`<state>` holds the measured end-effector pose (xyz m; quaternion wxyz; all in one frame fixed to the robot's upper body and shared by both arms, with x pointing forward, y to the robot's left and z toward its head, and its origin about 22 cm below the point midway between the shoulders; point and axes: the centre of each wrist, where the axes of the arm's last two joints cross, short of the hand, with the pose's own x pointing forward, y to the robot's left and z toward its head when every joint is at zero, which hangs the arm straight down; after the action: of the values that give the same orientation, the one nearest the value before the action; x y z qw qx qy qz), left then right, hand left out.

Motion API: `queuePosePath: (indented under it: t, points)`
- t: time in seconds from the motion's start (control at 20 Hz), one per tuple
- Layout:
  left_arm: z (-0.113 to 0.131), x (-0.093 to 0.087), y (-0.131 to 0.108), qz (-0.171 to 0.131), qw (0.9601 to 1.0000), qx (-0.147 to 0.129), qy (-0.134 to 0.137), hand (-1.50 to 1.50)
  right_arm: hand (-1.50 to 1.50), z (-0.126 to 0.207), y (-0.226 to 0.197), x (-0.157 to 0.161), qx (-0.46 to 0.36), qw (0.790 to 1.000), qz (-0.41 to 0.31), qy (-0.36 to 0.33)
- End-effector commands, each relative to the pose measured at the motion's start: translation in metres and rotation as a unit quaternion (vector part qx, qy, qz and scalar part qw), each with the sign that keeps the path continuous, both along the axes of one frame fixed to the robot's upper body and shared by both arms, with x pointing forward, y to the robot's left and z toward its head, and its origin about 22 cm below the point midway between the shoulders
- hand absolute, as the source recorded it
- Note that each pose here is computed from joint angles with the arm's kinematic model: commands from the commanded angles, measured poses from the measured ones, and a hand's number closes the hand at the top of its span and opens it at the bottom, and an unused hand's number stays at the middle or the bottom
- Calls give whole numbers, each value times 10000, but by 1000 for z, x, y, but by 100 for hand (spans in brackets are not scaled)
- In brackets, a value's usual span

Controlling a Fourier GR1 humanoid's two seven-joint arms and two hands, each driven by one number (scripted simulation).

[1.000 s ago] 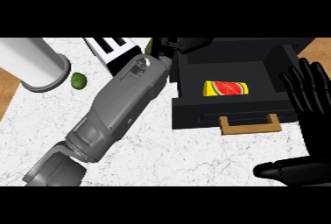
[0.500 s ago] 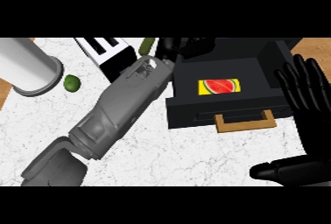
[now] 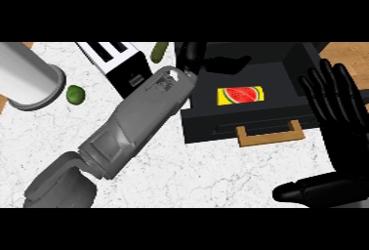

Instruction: Pick up the cup, place it into the drawer and close the drawer

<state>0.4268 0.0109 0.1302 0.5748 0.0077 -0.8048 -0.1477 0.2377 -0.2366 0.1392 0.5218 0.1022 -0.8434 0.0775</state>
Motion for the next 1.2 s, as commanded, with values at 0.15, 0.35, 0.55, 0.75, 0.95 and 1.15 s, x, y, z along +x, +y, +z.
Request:
queuePosePath:
  t: [0.15, 0.35, 0.55, 0.75, 0.95, 1.15]
  points:
    - [2, -7, -5, -323, 9958, -848, -124, -150, -150, 11, 3, 5, 224, 9995, 201, 50]
    - [14, -5, -7, -502, 9891, -1321, -413, -150, -150, 2, -16, 4, 230, 9992, 204, 247]
    - [29, -8, -13, -699, 9841, -1630, -58, -150, -150, 10, -31, -3, 306, 9992, 218, 123]
    - [18, -2, 18, -498, 9801, -1921, 10, -150, 150, 23, -38, -19, -170, 9995, 282, 26]
    - [24, -8, 36, -244, 9766, -2134, -125, -150, 150, 11, -43, -23, -1162, 9924, 416, 4]
    - [22, -10, 85, 79, 9747, -2235, -5, -150, 150, 16, -47, -26, -1514, 9876, 391, 111]
